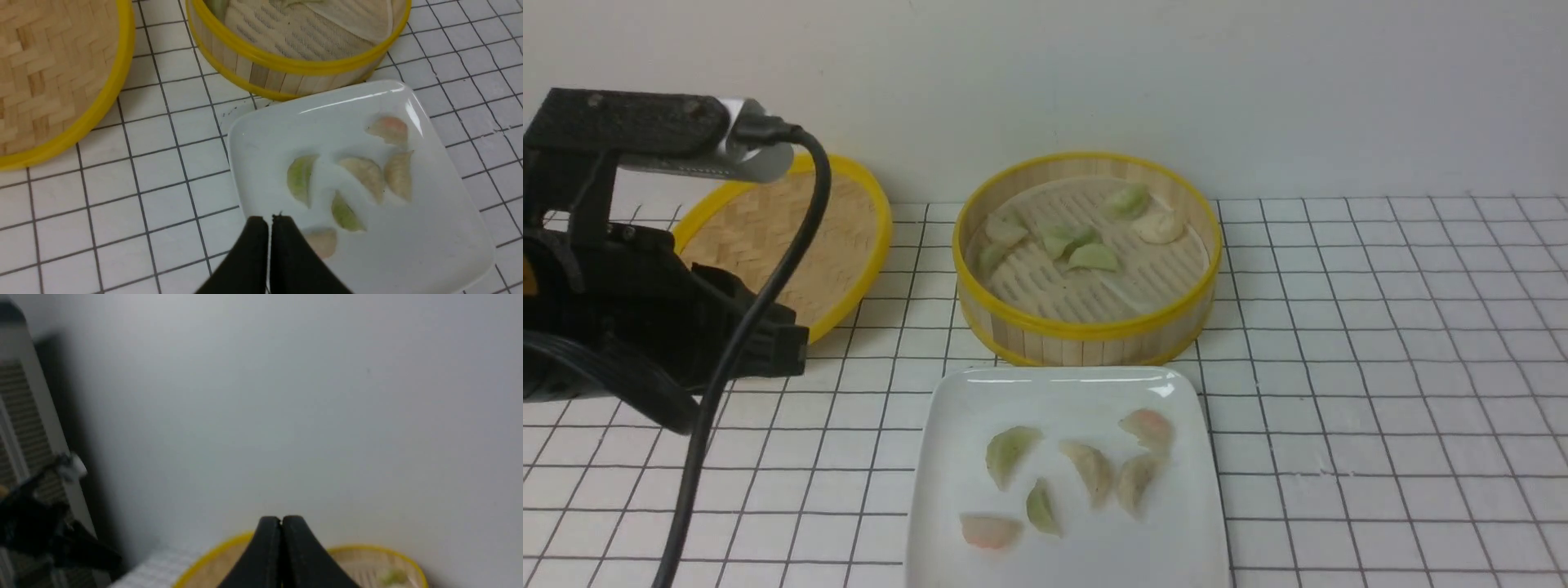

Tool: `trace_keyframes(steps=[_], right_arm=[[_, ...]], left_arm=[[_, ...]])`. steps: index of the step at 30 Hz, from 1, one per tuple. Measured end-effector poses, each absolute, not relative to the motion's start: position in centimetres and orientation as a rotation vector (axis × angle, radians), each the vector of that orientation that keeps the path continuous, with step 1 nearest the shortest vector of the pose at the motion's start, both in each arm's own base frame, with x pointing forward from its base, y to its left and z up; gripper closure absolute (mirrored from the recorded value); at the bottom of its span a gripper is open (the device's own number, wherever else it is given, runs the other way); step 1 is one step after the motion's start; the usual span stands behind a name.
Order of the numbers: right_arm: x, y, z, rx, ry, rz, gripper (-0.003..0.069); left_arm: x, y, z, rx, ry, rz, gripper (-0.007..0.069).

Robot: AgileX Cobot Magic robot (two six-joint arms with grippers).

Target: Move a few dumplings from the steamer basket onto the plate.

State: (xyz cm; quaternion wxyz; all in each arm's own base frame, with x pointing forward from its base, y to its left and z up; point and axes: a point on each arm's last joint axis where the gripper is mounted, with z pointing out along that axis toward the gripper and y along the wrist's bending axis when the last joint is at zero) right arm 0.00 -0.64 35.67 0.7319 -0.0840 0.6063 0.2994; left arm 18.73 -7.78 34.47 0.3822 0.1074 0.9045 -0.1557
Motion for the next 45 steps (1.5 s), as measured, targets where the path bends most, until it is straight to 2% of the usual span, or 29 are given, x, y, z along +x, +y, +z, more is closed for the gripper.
trace_keyframes(steps=[5,12,23,32,37,42,45], right_arm=[[0.7,-0.7,33.3,-0.087,1.375,0.699,0.0673],[0.9,-0.7,33.2,-0.073,1.378,0.696,0.0673],[0.9,-0.7,33.2,-0.073,1.380,0.687,0.0673],[0.9,-0.8,33.1,-0.073,1.381,0.682,0.0673],[0.9,-0.8,33.1,-0.072,1.381,0.683,0.0673],[0.9,-0.8,33.1,-0.072,1.381,0.682,0.0673],[0.9,-0.8,33.1,-0.072,1.381,0.682,0.0673]], left_arm=[[19.0,-7.9,34.7,0.265,2.277,-0.407,0.0631],[16.6,-6.9,35.4,0.276,2.210,-0.394,0.0631],[9.2,-4.1,36.8,0.236,1.851,-0.421,0.0631],[7.8,-3.6,37.3,0.232,1.795,-0.428,0.0631],[7.9,-3.4,37.3,0.272,1.787,-0.367,0.0631],[8.0,-2.9,35.7,0.305,1.769,-0.252,0.0631],[7.6,-2.0,32.3,0.255,1.742,-0.164,0.0631]])
